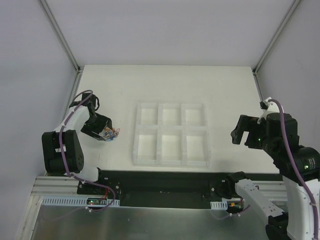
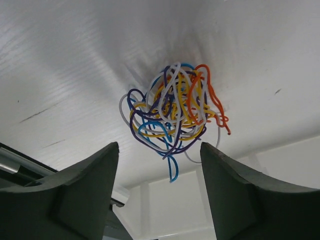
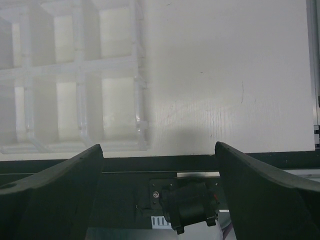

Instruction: Untangle the cables

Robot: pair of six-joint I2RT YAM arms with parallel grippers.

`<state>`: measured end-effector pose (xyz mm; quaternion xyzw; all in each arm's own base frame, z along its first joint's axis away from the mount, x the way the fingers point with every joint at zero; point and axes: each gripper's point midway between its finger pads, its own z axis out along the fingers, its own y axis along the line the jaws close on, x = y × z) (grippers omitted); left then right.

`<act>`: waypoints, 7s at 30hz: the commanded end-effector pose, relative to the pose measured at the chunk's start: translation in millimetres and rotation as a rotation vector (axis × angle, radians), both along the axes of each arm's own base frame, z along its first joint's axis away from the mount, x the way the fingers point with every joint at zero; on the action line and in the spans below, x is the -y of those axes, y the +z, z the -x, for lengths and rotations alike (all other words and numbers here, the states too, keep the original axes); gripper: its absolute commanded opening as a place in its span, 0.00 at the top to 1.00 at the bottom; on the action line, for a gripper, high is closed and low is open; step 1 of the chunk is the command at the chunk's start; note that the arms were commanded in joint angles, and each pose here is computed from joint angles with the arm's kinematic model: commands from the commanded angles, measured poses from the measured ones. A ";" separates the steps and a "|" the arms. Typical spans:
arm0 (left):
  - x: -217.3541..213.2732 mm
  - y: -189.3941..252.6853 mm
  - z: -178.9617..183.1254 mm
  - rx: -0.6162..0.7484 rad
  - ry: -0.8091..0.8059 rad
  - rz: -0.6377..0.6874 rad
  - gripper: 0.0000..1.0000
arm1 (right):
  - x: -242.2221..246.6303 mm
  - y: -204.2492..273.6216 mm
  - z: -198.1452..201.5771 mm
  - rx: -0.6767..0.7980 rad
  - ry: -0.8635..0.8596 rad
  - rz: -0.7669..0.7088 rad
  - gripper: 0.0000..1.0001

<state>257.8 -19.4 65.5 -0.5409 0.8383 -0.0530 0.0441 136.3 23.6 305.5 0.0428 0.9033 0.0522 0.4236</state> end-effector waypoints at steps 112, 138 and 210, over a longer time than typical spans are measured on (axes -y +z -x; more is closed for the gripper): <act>309.3 93.7 -261.5 0.458 -0.334 1.041 0.45 | -220.2 -179.0 -384.5 -0.392 0.126 -0.593 0.22; 276.8 56.8 -284.7 0.468 -0.275 0.947 0.64 | -235.3 -166.2 -395.2 -0.220 0.398 -0.384 0.46; 177.6 42.4 -353.5 0.677 -0.144 0.638 1.00 | -179.9 211.1 -238.5 0.385 0.400 -0.639 0.99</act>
